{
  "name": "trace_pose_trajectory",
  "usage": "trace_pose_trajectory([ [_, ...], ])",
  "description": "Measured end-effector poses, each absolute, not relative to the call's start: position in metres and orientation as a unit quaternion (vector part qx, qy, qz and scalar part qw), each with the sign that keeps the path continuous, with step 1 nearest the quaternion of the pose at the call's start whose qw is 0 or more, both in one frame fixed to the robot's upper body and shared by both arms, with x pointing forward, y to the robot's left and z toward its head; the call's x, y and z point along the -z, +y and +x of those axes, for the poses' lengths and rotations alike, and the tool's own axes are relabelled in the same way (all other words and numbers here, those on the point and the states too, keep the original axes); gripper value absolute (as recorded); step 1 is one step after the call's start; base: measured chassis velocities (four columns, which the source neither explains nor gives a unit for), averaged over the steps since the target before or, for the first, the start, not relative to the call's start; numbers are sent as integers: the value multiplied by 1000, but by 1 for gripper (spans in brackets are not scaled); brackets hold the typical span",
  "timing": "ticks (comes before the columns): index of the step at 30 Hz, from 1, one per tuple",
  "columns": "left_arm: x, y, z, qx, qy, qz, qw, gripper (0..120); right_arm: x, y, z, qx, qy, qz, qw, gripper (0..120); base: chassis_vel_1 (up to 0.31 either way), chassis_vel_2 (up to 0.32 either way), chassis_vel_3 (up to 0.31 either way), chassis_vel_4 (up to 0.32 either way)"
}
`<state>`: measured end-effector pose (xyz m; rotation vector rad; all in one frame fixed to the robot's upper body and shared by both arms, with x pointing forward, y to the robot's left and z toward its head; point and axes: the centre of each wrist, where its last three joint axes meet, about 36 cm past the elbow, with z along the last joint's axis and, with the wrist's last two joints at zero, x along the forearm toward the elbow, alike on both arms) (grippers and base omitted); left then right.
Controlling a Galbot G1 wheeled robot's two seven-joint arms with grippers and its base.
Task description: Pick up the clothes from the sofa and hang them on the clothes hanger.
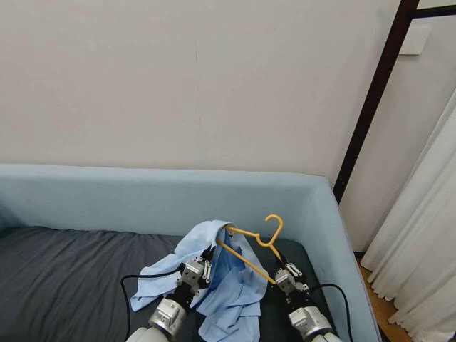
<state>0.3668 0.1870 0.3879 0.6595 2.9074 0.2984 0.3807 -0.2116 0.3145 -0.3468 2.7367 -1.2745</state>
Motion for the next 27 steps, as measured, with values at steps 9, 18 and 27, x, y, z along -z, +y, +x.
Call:
trace_pose_trajectory([
  [9,-378,181,362,-105,963,238,63,0,-302,-236,411,495,843,-156,143,5,0,0,0,0],
  [18,-356,166,348,-96,954,279,58,0,-304,-216,421,446,860,-173,174,5,0,0,0,0],
  [27,-338,161,338,-111,947,295,58,0,-304,-202,430,382,900,-141,152,5,0,0,0,0],
])
